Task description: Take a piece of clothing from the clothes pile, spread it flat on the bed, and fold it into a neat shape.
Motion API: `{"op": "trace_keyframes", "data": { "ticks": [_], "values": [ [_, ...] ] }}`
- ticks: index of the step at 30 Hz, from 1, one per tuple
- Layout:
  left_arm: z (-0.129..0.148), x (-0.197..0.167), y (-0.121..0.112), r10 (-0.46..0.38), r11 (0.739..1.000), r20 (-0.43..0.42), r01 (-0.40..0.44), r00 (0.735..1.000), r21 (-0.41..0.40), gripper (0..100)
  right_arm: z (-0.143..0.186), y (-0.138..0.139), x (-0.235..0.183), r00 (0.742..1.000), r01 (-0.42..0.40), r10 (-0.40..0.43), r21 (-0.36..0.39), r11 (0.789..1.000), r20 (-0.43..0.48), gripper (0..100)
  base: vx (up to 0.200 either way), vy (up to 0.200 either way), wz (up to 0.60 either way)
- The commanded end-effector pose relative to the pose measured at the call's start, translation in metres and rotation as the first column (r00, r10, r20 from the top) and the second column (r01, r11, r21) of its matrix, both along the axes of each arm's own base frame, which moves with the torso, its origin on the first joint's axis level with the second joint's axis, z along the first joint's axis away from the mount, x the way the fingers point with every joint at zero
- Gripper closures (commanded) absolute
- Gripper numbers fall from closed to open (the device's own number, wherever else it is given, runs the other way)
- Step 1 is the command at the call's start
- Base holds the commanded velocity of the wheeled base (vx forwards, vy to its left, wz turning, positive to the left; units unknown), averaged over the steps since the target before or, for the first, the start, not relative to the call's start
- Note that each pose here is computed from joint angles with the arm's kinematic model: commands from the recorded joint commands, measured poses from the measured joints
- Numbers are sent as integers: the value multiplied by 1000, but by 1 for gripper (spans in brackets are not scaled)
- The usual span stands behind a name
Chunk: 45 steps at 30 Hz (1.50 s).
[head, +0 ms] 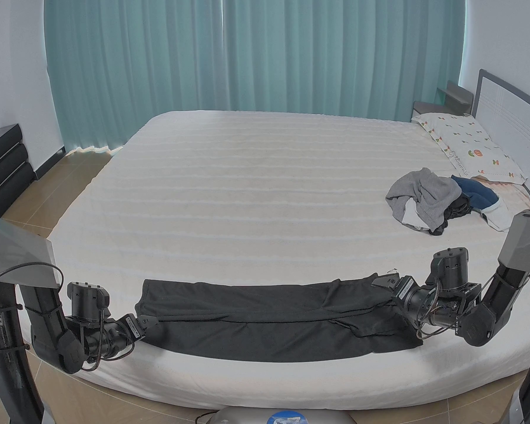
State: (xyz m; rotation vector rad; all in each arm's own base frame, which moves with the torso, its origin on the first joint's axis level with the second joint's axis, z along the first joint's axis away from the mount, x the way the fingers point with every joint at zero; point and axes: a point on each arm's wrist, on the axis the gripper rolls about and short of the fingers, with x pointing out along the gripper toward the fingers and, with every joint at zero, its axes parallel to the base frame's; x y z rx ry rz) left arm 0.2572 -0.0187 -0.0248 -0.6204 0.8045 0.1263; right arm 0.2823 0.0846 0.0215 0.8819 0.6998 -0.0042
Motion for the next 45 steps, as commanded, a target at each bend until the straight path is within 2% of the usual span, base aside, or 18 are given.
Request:
{"op": "trace_keyframes", "data": {
  "ticks": [1,3,7,8,15,25,36,37,45],
  "values": [
    [-16,11,-1,31,999,8,-31,999,36,0,-3,-4,-9,999,5,-4,6,1000,-33,0,0,0,0],
    [-24,17,-1,66,995,18,-67,998,72,0,-4,-4,-11,999,3,-3,3,1000,-40,0,0,0,0],
    [-29,17,-1,77,994,30,-79,997,80,0,-7,-5,-12,999,5,-5,5,1000,-53,0,0,0,0],
    [-29,17,-1,77,994,30,-79,997,80,100,-7,-5,-12,999,5,-5,5,1000,-53,0,0,0,0],
    [-23,6,1,109,991,16,-110,994,71,100,-19,-6,-14,992,44,-40,32,999,-118,0,0,0,0],
    [-17,-6,4,139,988,-3,-139,990,63,100,-38,7,-17,984,18,-11,37,999,-178,0,0,0,0],
    [-18,-7,6,148,987,-9,-147,989,63,100,-37,13,-15,986,24,-16,43,999,-168,0,0,0,0],
    [-18,-7,6,147,987,-9,-146,989,61,0,-39,14,-15,985,29,-23,32,999,-169,0,0,0,0],
    [-17,-7,6,148,987,-7,-147,989,57,0,-46,21,-12,986,49,-49,-6,999,-158,0,0,0,0]
  ]
}}
